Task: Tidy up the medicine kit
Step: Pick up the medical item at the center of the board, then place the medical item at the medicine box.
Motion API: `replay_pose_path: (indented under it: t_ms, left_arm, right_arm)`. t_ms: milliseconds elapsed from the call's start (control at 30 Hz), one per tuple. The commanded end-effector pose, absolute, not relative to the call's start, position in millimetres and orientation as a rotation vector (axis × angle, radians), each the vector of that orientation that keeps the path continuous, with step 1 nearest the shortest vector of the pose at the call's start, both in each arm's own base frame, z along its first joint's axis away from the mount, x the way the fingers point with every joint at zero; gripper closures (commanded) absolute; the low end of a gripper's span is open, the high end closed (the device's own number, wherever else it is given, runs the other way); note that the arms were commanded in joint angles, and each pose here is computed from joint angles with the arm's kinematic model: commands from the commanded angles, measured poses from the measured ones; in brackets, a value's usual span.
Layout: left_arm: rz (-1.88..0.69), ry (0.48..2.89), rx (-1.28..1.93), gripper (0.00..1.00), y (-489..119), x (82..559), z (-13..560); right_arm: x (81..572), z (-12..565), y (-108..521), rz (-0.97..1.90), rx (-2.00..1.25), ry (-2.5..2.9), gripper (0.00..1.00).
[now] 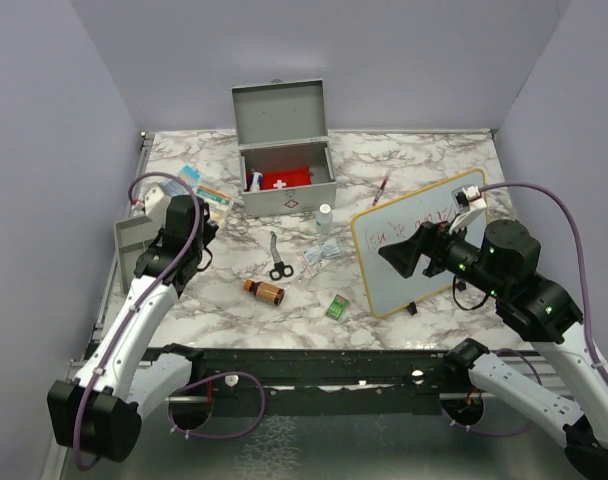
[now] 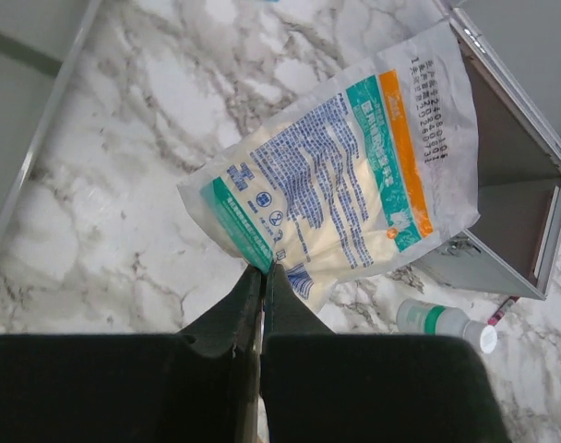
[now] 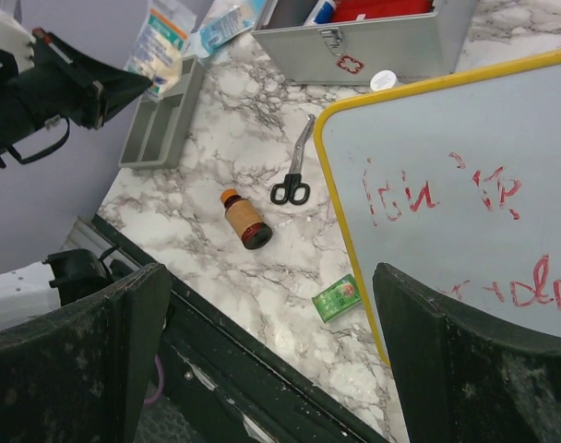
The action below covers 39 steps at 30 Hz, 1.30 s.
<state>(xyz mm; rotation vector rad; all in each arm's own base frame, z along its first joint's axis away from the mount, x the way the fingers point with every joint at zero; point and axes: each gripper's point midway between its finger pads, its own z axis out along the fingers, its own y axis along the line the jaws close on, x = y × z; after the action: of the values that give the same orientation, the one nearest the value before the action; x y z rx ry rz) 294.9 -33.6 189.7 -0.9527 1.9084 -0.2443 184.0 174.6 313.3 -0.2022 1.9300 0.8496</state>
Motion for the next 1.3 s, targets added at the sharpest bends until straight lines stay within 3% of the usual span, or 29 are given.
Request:
replay_pose_path:
  t_ms: [0, 267, 567, 833, 1267]
  left_arm:
    - [-0.255, 1.949, -0.604, 1.00, -56.6, 337.1, 221.9]
    - [-0.287, 2.012, -0.118, 1.00, -105.0, 408.9, 240.9]
    - [-0.442, 2.108, 0.213, 1.00, -162.8, 473.8, 215.6]
    - [-0.522, 2.167, 0.258, 1.00, -186.0, 509.0, 180.3]
    - [-0.432, 2.295, 0.266, 1.00, -175.5, 513.4, 123.3]
  right_arm:
    - [186.2, 315.8, 170.8, 0.810, -0.212, 1.933, 0.03]
    - [203.3, 337.9, 162.7, 0.741, -0.153, 1.864, 0.03]
    - [216.8, 326.4, 161.7, 0.702, -0.082, 1.901, 0.03]
    - [233.2, 342.0, 163.8, 0.643, -0.104, 1.880, 0.03]
    - [234.6, 347.5, 160.6, 0.635, -0.088, 1.854, 0.03]
